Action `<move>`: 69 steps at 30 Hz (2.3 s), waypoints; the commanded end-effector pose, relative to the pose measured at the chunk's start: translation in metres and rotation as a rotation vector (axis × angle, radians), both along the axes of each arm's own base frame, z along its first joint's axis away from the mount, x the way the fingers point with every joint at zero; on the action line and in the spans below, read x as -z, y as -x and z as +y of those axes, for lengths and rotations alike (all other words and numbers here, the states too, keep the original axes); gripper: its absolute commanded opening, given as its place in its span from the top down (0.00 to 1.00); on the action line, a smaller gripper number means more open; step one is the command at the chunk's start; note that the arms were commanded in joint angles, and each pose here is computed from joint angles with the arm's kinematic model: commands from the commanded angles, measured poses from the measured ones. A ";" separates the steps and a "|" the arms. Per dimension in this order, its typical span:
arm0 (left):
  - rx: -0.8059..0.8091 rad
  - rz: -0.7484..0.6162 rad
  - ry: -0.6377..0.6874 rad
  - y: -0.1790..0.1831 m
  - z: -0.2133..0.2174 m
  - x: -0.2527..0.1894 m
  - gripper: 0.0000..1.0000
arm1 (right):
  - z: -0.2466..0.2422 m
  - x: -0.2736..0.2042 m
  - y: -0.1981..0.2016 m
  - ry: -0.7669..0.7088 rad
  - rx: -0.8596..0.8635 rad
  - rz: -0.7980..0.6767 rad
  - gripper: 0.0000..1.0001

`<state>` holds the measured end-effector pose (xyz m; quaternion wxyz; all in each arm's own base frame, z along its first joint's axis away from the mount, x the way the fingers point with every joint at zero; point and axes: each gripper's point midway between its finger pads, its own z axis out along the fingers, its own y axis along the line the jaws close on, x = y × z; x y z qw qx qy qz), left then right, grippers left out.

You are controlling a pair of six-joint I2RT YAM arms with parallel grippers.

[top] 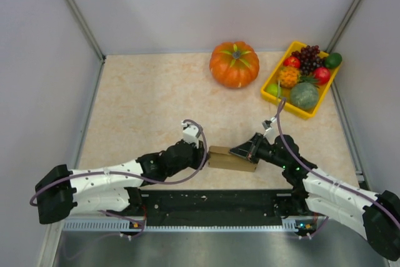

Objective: Fold the paper box

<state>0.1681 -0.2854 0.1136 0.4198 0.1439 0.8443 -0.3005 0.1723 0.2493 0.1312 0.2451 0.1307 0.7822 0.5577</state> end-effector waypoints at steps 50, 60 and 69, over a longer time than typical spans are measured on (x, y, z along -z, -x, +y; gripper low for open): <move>0.419 0.202 0.501 0.004 -0.033 -0.113 0.66 | -0.062 0.029 0.003 0.232 0.006 -0.054 1.00; 0.356 0.378 0.415 -0.006 -0.039 -0.006 0.83 | -0.059 -0.042 0.003 0.196 -0.010 -0.161 1.00; 0.360 0.342 0.346 -0.009 -0.034 -0.014 0.81 | -0.074 0.044 0.020 0.248 0.040 -0.036 1.00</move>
